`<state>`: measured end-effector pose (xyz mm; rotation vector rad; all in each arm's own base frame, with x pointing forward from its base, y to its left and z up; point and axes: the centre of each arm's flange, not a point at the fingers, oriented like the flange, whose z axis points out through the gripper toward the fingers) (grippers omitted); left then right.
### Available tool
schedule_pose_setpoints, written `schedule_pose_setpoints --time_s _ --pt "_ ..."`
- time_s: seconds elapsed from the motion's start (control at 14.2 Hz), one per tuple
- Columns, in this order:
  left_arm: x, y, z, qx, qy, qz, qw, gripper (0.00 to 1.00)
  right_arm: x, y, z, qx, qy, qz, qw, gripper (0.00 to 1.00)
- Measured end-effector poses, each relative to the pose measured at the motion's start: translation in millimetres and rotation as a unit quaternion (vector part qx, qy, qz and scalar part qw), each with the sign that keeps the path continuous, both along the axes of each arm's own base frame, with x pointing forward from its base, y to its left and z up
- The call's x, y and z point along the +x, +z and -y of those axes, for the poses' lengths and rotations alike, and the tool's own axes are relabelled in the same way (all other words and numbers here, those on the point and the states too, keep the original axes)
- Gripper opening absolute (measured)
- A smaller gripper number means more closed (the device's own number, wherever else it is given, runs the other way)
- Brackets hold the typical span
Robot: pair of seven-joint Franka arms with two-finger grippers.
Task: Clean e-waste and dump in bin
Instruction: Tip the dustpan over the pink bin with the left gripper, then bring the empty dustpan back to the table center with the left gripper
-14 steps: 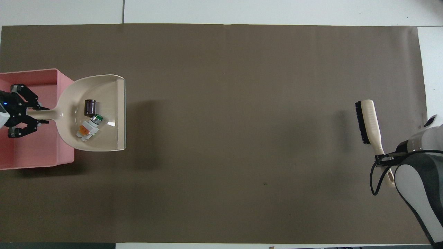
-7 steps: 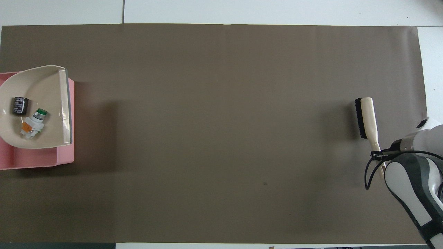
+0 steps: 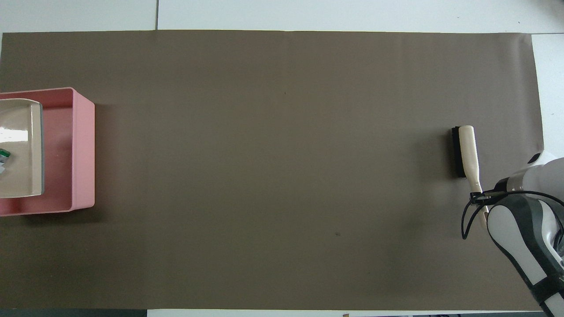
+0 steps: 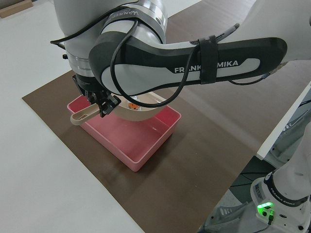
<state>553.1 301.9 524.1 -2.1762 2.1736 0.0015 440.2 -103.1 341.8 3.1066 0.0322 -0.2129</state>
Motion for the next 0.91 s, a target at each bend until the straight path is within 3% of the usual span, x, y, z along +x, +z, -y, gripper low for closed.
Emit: schedule_pose_setpoints --time_s 0.21,0.42,0.7,0.91 --pt "6.6 3.0 1.7 0.057 -0.024 -0.008 0.998 0.33 3.3 5.8 -0.4 0.0 0.001 -0.001 1.0 0.63" --pt "19.2 2.8 14.6 0.119 -0.049 -0.021 0.991 0.33 33.2 56.2 -0.3 -0.01 0.007 0.038 0.999 0.96" --pt "34.5 4.1 38.5 0.193 -0.052 -0.034 0.979 0.33 63.0 168.7 -16.6 -0.023 -0.026 0.07 0.997 1.0" --pt "42.1 10.3 54.8 0.24 -0.054 -0.038 0.968 0.33 60.9 251.5 -31.6 -0.03 -0.096 0.062 0.993 1.0"
